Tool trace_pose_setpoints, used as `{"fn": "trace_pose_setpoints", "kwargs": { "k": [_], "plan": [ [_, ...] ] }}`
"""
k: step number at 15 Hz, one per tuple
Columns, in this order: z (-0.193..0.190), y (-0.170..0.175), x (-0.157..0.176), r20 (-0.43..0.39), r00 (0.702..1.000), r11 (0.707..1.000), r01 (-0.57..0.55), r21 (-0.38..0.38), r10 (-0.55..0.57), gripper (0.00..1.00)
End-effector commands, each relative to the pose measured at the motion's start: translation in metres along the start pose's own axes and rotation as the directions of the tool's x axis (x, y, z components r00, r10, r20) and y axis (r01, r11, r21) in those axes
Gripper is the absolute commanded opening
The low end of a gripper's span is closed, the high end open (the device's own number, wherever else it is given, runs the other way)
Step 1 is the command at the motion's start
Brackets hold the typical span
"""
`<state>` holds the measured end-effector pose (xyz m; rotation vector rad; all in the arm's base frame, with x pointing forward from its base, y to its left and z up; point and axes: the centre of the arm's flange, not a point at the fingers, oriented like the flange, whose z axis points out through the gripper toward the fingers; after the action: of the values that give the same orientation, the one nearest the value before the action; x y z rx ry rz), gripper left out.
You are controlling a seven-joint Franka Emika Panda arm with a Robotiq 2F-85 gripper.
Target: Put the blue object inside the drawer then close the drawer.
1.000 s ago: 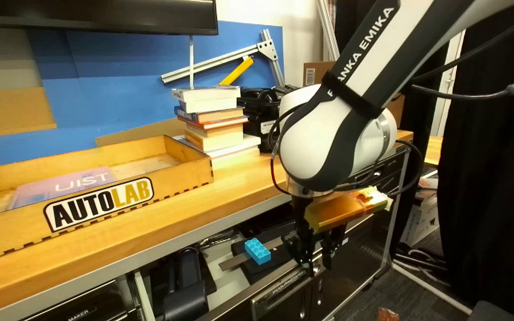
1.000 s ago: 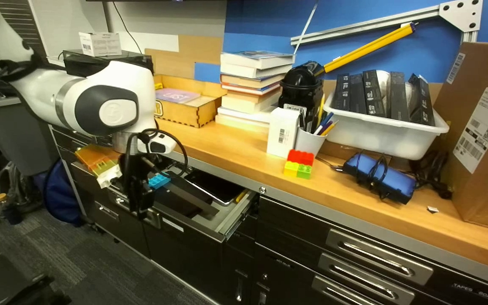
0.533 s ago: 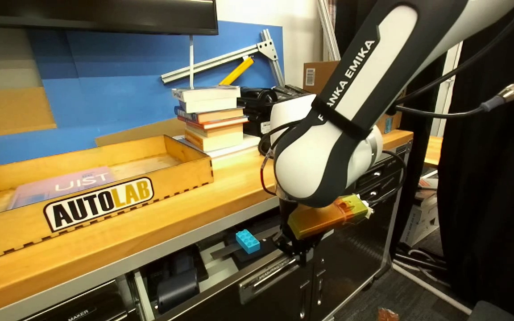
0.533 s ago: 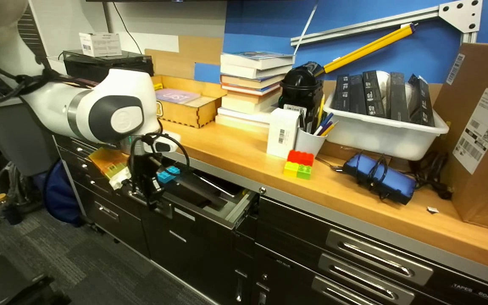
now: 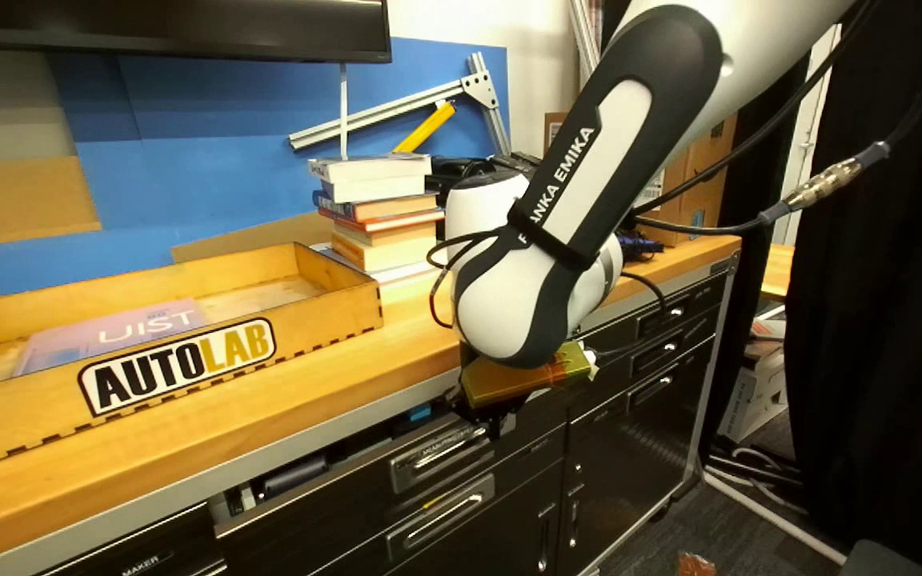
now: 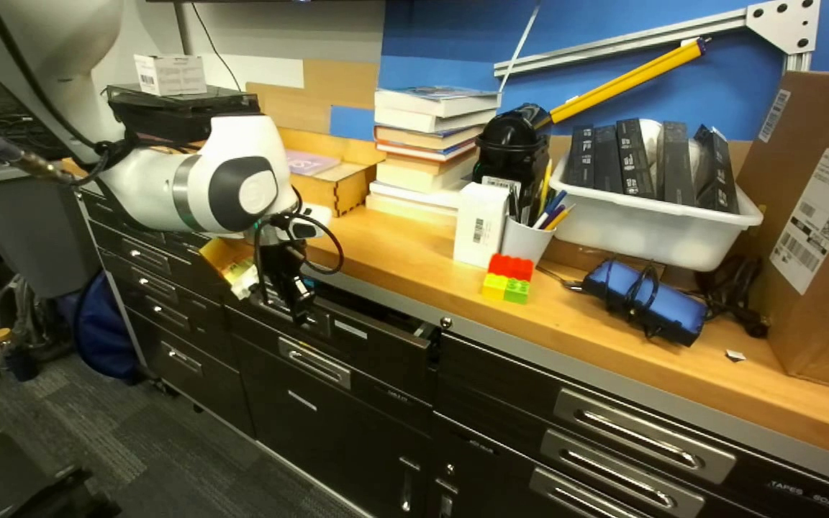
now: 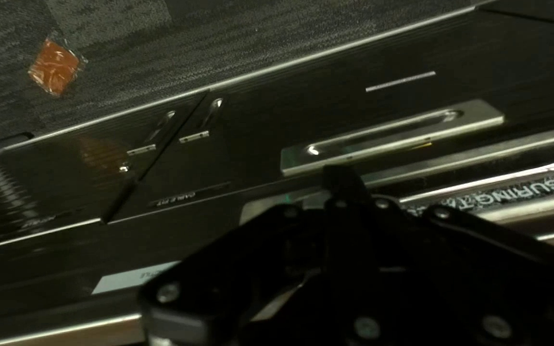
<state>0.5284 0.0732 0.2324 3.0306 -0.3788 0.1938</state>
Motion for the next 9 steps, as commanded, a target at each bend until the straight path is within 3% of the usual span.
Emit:
{"fn": "trace_pose_setpoints", "kwargs": {
  "k": [1,4,8,9],
  "plan": [
    [0.013,-0.027,0.041,-0.088,0.996,0.999,-0.032,0.013,0.033,0.00],
    [0.012,-0.038,0.052,-0.134,0.989,0.998,-0.053,0.031,0.057,0.00],
    [-0.016,-0.037,0.032,-0.105,0.994,0.999,-0.033,0.041,0.037,0.00],
    [-0.024,-0.035,0.027,-0.088,0.996,0.999,-0.020,0.043,0.024,0.26]
  ]
}}
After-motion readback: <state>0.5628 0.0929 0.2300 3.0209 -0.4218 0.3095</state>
